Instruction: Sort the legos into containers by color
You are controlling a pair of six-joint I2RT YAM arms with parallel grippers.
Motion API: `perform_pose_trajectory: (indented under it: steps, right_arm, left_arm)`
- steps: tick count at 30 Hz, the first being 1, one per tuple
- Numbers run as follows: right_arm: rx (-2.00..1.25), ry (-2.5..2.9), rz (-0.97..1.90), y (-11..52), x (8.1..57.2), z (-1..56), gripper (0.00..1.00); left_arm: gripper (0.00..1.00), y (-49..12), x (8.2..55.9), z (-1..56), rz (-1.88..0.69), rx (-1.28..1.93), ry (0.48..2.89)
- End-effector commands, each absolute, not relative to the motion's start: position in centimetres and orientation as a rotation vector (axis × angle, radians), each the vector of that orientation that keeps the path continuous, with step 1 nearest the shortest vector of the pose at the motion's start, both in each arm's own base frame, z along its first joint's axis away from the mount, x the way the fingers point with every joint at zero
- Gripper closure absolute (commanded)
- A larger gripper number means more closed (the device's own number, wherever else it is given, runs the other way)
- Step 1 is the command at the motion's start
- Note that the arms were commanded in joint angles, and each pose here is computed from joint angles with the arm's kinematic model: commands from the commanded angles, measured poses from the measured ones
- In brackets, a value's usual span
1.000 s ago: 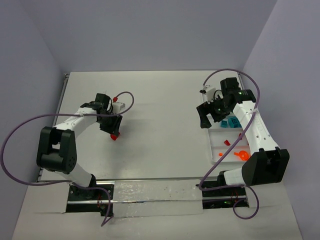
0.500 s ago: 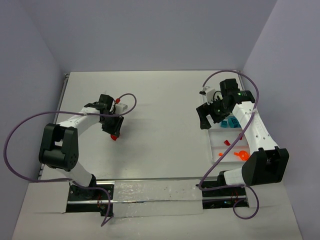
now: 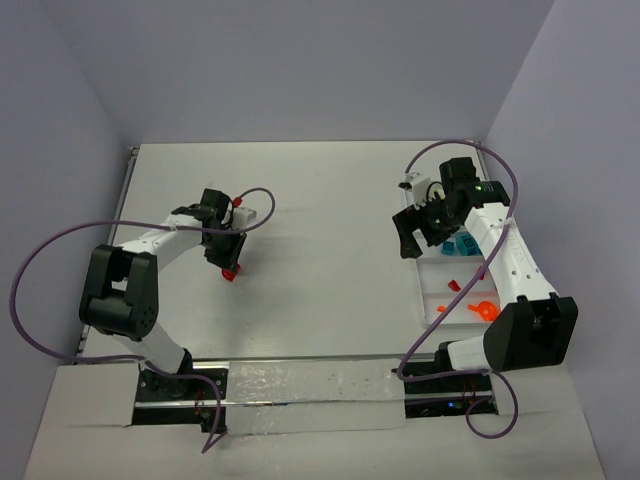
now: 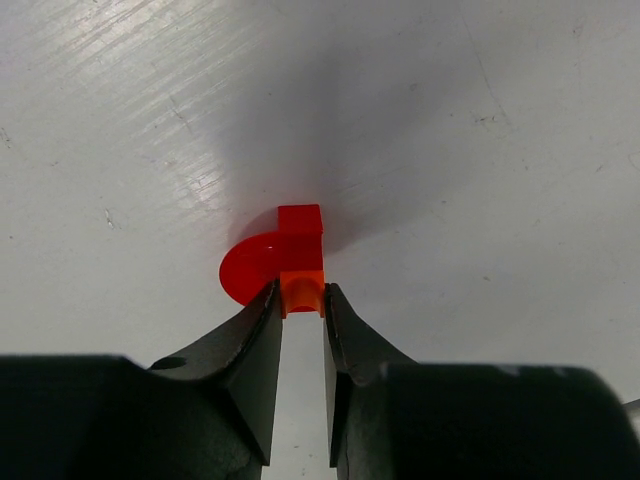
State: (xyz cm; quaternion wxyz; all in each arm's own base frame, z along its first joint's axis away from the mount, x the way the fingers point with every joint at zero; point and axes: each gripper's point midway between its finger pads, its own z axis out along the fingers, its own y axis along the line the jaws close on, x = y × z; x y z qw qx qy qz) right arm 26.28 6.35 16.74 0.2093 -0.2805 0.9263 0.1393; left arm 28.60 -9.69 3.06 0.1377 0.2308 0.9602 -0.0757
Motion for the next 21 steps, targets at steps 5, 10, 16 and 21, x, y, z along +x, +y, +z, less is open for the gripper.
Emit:
perform_pose_trajectory:
  steps: [5,10,16,21]
  right_arm:
    - [-0.752,2.458,0.432,8.1,27.9,19.3,0.0]
    - [-0.689,2.295,0.672,12.2,29.3,23.1,0.0]
    - [-0.598,1.956,0.958,17.1,30.2,30.6,0.0]
    - [-0.668,1.798,1.005,20.7,29.9,34.5,0.0]
  left_arm:
    - [0.97,-13.1,30.5,7.7,-0.424,0.676,2.657]
    - [1.0,-19.3,29.4,16.8,-0.932,0.725,2.401]
    - [1.0,-23.5,27.2,26.0,-1.376,0.668,2.133]
    - [1.0,-24.9,27.0,30.8,-1.559,0.558,1.983]
